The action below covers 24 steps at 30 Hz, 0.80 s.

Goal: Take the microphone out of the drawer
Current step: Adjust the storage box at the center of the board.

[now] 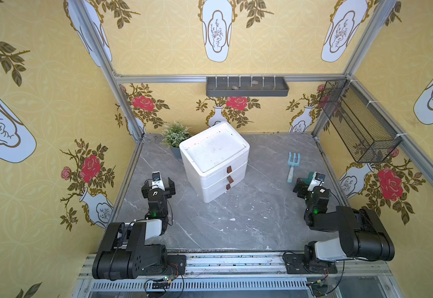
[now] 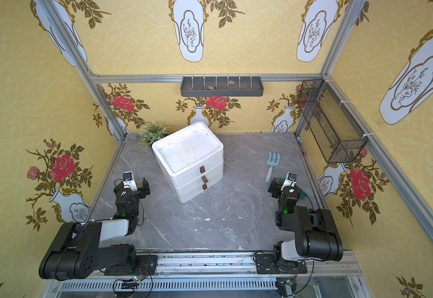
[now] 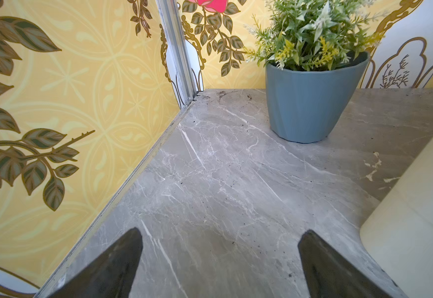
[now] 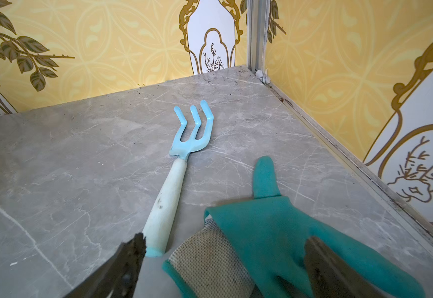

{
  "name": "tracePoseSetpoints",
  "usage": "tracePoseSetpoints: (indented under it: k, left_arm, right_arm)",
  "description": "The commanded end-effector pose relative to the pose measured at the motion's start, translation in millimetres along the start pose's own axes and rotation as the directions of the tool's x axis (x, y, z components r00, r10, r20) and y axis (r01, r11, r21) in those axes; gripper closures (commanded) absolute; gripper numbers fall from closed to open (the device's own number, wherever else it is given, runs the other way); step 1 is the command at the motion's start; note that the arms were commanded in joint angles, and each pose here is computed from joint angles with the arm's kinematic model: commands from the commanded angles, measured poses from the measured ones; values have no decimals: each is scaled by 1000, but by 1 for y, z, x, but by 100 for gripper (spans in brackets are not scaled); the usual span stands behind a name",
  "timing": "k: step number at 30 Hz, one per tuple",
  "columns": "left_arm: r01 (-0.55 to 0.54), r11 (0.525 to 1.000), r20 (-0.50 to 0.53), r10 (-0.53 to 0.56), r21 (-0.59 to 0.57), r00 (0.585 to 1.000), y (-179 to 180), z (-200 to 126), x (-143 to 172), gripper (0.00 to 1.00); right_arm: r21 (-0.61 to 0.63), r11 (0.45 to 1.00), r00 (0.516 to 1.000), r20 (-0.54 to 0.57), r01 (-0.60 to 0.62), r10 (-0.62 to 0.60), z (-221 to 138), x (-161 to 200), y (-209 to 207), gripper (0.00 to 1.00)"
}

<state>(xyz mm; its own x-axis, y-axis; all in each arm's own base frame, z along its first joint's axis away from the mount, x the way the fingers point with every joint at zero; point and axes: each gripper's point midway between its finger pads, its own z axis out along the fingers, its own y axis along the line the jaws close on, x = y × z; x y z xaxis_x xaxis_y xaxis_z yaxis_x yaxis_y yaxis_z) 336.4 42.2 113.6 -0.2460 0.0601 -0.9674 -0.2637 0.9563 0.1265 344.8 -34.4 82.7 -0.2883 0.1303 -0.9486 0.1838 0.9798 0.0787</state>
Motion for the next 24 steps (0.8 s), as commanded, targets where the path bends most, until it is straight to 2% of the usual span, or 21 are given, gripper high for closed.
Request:
tracePoseSetpoints:
  k: [1,19,24]
  left_arm:
    - [8,1000,26,-9,4,1000,0,0,-6,0]
    - [8,1000,19,-9,3,1000,0,0,-5,0]
    - [-10,999,32,11,-52,999,1,-5,-8,0]
  right_arm:
    - [-8,1000,1000,18,-2,2,0,-5,2,2]
    - [-23,1000,1000,11,-13,13,2,-5,1,2]
    - [65,997,999,20,34,-35,-2,-29,2,2]
